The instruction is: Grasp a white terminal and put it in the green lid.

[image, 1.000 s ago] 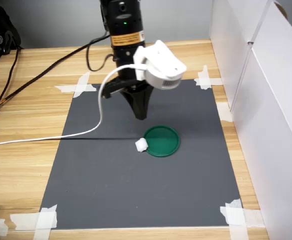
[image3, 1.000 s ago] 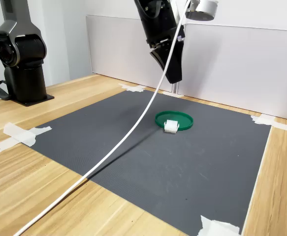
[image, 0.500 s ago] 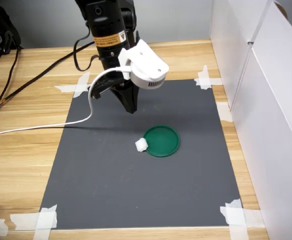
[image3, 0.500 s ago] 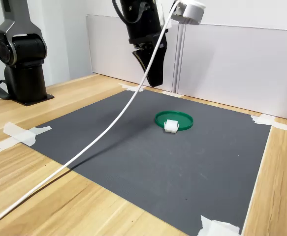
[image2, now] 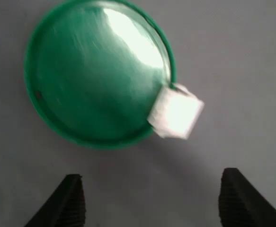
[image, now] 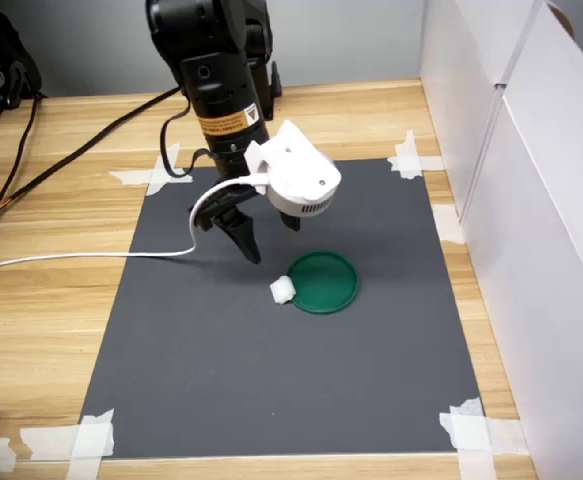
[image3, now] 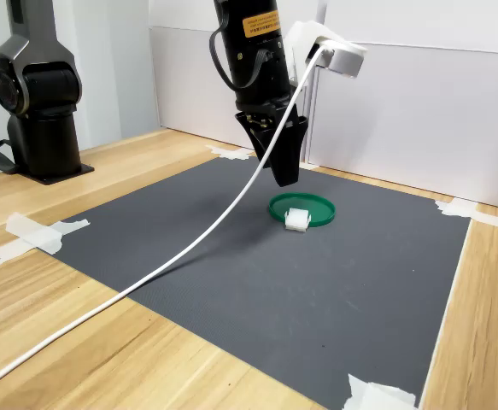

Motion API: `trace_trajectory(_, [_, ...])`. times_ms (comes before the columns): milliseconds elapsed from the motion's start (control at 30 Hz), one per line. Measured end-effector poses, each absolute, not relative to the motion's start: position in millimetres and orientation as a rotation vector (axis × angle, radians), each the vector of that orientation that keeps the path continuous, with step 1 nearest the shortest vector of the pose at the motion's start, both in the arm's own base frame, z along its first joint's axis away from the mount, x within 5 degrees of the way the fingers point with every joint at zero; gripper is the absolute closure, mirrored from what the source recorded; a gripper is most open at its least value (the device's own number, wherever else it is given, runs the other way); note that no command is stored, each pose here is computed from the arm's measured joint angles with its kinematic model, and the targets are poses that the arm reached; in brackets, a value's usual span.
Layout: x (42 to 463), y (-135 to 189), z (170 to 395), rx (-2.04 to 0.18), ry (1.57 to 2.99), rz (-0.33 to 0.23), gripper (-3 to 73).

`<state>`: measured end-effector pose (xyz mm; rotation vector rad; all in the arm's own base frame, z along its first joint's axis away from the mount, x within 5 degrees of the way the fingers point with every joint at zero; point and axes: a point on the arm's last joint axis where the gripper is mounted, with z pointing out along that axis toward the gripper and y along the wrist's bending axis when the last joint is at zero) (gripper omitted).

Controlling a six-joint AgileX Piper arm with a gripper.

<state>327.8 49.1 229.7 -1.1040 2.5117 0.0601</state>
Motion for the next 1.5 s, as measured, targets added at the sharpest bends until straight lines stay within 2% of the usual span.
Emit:
trace_trajectory(367, [356, 52, 224, -0.989, 2.567, 0.09, 2.0])
trace_trajectory(633, [363, 54, 201, -0.971, 2.687, 0.152, 3.8])
trace_trajectory(900, [367, 52, 195, -0.975, 2.691, 0.11, 4.0])
trace_trajectory(1133, [371, 52, 189, -0.969, 2.693, 0.108, 4.6])
trace_trajectory(1300, [372, 52, 187, -0.961, 2.687, 0.107, 12.5])
trace_trajectory(1400, [373, 52, 185, -0.958, 2.688, 0.109, 21.3])
trace_trajectory(1500, [373, 52, 186, -0.949, 2.684, 0.11, 33.8])
